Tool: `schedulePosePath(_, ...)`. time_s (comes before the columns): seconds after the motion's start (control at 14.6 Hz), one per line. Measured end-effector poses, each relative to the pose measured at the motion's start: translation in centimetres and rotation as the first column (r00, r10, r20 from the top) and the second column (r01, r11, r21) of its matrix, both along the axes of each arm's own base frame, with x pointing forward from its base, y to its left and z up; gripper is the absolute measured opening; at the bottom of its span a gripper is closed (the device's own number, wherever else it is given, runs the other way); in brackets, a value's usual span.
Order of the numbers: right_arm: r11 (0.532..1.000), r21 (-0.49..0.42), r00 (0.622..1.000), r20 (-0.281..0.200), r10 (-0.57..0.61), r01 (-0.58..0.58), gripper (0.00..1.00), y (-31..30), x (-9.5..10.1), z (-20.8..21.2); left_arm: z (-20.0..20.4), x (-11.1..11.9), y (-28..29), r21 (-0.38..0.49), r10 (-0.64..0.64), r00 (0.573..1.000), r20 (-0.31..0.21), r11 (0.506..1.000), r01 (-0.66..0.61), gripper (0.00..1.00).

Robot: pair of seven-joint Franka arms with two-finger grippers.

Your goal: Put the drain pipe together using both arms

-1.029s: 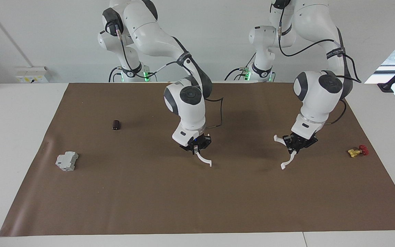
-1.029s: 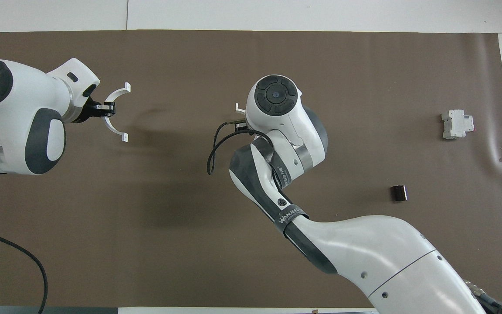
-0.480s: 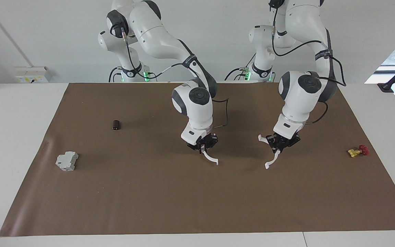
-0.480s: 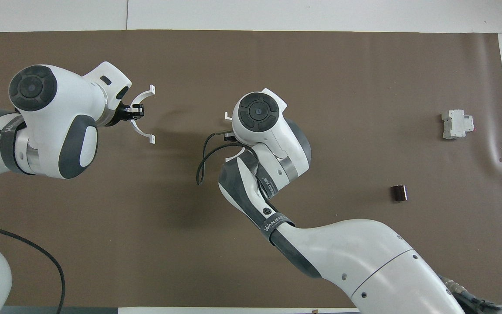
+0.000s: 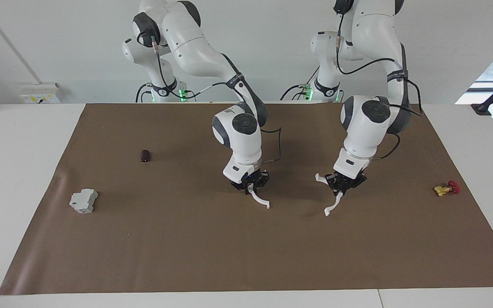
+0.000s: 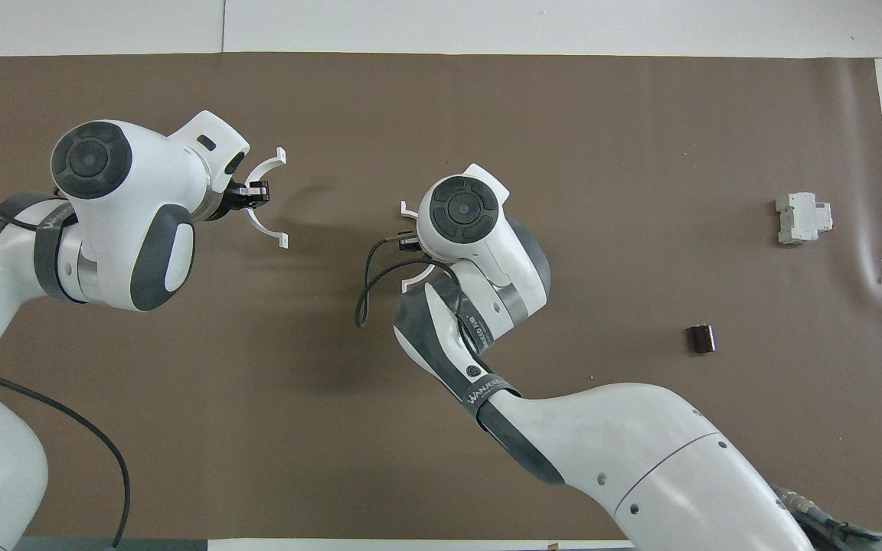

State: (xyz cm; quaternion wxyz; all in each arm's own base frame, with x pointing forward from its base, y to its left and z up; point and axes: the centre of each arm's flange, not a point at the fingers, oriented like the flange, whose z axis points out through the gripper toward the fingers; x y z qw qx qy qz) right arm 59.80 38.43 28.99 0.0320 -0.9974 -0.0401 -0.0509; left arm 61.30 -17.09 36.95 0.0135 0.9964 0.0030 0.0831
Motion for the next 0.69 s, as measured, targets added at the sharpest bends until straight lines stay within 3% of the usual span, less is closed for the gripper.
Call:
schedulePosePath(0.21, 1.0, -0.008, 1.0, -0.01, -0.023, 0.023, 0.77, -1.0, 1.6, 3.1, 0.2, -0.1, -0.7, -0.005, -0.001, 1.0, 0.01, 1.0, 0.001, 0.21)
schedulePosePath(0.27, 0.999, -0.017, 0.999, -0.023, -0.044, 0.043, 0.82, -2.2, 2.5, 5.1, 0.2, -0.1, -1.0, -0.007, -0.003, 1.0, 0.015, 1.0, 0.003, 0.21)
schedulePosePath(0.69, 0.995, -0.056, 0.994, -0.076, -0.082, 0.078, 0.82, -18.3, 6.7, 16.0, -1.7, 0.1, -8.3, -0.022, 0.008, 1.0, 0.01, 1.0, -0.008, 0.21)
